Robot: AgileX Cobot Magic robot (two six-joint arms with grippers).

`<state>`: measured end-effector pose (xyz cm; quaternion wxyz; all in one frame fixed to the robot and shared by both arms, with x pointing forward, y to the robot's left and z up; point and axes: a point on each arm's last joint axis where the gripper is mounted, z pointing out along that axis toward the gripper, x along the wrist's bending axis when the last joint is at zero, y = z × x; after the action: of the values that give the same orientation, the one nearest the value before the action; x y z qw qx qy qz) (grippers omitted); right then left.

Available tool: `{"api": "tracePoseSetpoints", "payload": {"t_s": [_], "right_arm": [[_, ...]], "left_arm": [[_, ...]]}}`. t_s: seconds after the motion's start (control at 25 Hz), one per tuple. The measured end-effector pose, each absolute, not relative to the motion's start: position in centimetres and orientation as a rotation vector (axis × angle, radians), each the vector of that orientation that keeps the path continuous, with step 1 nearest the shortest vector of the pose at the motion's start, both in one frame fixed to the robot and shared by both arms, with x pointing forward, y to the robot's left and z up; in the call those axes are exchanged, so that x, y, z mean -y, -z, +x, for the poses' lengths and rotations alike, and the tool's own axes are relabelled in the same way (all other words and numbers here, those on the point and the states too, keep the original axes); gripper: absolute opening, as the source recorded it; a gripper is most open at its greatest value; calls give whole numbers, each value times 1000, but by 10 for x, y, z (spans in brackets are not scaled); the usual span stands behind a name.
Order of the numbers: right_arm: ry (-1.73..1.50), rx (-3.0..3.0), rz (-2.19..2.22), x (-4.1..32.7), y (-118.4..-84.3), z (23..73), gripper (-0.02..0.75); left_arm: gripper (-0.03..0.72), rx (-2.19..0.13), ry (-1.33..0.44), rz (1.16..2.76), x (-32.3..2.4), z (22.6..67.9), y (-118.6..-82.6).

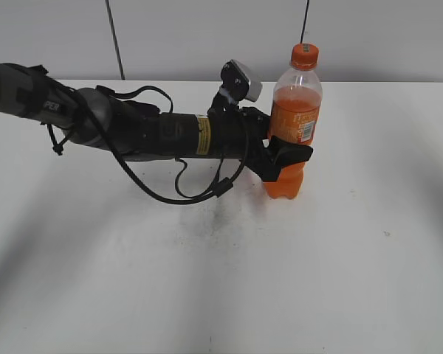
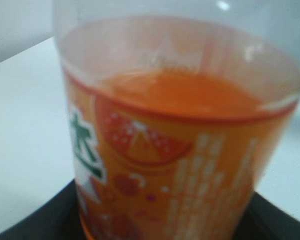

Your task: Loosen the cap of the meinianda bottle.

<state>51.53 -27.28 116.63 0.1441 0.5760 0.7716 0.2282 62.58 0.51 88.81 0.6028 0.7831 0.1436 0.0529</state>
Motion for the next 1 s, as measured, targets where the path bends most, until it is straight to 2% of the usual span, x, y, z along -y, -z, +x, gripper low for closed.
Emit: {"api": "tracePoseSetpoints", "payload": {"t_s": [0.2, 0.52, 1.0], "right_arm": [[-690, -2333, 1541, 230, -1165, 559, 374], [-684, -2465, 1426, 139, -1145, 589, 374], [-560, -2459, 1596, 121, -1103, 611, 371]], "left_arm": [[426, -334, -122, 1812, -5, 626, -888], [426, -336, -121, 1812, -5, 626, -889], [426, -337, -121, 1812, -5, 626, -889]]}}
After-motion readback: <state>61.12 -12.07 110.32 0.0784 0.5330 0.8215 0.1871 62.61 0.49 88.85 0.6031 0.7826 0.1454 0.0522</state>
